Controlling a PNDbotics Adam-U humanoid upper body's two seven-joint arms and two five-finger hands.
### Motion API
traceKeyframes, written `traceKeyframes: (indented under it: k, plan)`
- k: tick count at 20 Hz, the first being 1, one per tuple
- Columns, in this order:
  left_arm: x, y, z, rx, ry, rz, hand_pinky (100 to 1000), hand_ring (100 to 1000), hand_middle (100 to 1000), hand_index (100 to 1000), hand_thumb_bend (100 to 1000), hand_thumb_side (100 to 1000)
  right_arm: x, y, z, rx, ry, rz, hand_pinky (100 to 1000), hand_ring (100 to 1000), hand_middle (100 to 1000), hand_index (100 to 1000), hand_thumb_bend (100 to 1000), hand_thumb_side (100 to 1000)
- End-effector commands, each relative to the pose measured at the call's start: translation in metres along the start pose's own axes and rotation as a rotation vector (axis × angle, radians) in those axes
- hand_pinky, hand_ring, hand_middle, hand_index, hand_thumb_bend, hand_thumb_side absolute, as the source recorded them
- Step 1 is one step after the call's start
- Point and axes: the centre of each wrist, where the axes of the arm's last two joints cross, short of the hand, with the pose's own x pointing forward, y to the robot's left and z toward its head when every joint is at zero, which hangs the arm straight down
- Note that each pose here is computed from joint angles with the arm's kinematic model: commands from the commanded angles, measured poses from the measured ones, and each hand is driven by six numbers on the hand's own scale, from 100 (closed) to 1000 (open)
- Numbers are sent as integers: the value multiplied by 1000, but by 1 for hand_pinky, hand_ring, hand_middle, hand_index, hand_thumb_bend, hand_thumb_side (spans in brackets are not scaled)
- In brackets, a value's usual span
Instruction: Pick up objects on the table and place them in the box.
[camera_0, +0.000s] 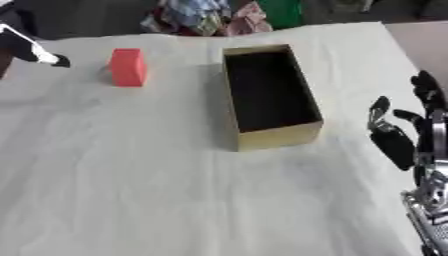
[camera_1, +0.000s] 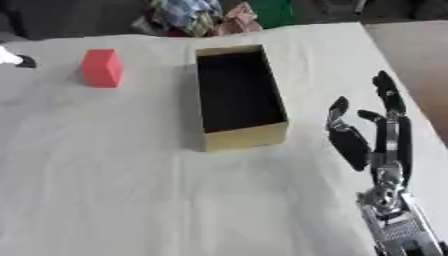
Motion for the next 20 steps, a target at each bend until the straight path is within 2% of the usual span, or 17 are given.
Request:
traceKeyframes:
  k: [1,13,20]
  plan:
    - [-6,13,-1,27,17,-53,832,794,811,911,804,100,10,-6,-7,-6,-43,-3,751,1000,924,1000,100,210]
    - [-7,-3,-10,-8,34,-137,829,807,847,924,811,100,16,-6,-11,-10,-67,-26,751,1000,925,1000,100,218]
    - [0,-22,-17,-52,35,-143,835,807,864,925,816,114,18,-4,-12,-5,-72,-34,751,1000,925,1000,100,220]
